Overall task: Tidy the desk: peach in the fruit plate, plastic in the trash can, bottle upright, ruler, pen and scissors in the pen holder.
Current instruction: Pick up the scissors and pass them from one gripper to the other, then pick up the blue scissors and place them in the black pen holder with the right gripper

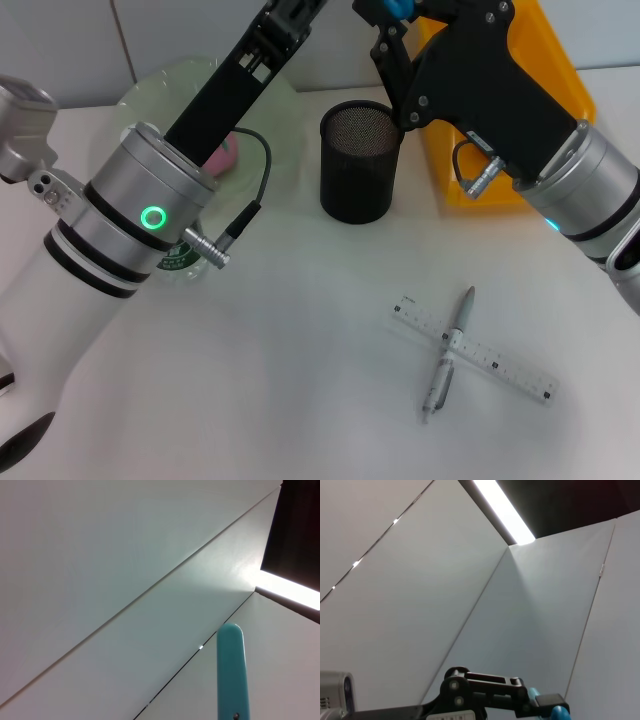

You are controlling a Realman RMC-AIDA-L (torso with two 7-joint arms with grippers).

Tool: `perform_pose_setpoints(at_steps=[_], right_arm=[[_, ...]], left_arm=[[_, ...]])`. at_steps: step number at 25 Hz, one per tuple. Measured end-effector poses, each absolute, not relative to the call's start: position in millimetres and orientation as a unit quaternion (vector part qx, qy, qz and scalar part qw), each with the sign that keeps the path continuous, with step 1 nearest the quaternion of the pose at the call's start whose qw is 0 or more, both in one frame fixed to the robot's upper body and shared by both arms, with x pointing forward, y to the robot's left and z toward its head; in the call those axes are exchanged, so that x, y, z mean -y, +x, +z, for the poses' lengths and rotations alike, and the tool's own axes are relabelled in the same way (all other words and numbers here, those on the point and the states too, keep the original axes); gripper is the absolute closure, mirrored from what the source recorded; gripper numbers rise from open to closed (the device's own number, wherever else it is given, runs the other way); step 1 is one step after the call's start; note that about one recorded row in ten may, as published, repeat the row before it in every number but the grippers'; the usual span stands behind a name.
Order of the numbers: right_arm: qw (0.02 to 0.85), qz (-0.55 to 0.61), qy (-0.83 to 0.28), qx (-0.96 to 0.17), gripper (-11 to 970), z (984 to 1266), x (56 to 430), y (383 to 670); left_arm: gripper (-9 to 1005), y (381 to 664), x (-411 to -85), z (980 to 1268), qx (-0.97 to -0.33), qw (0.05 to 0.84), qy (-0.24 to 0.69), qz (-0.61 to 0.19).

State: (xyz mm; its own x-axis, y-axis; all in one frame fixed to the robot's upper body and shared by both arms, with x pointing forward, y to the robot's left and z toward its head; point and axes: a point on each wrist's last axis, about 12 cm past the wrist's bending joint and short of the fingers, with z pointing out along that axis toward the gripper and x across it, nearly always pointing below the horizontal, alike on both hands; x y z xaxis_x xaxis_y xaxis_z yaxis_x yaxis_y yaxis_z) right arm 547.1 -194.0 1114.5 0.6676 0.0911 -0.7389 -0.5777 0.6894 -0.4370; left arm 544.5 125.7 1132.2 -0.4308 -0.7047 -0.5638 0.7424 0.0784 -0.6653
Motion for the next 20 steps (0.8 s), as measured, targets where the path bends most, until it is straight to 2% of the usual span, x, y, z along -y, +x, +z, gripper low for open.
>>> perform_pose_setpoints(at_steps=[5, 7, 12, 17, 20], right_arm=[[0.849, 0.198, -0.339, -0.354, 874, 1114, 195, 545], [0.850, 0.198, -0.338, -0.354, 874, 1114, 196, 544], [0.852, 0.196, -0.334, -0.354, 873, 1114, 198, 544], [0.862, 0.188, -0.314, -0.351, 874, 1114, 206, 540], [0.875, 0.195, -0.261, -0.358, 874, 1115, 227, 534]], left_arm=[[725, 544, -126, 1132, -0.504, 0.534, 0.019, -0.679], [482, 544, -126, 1132, -0.503, 0.534, 0.019, -0.680], [275, 543, -126, 1132, -0.501, 0.534, 0.020, -0.681], [212, 541, -129, 1133, -0.492, 0.541, 0.025, -0.682], [175, 537, -137, 1133, -0.482, 0.558, 0.058, -0.673]])
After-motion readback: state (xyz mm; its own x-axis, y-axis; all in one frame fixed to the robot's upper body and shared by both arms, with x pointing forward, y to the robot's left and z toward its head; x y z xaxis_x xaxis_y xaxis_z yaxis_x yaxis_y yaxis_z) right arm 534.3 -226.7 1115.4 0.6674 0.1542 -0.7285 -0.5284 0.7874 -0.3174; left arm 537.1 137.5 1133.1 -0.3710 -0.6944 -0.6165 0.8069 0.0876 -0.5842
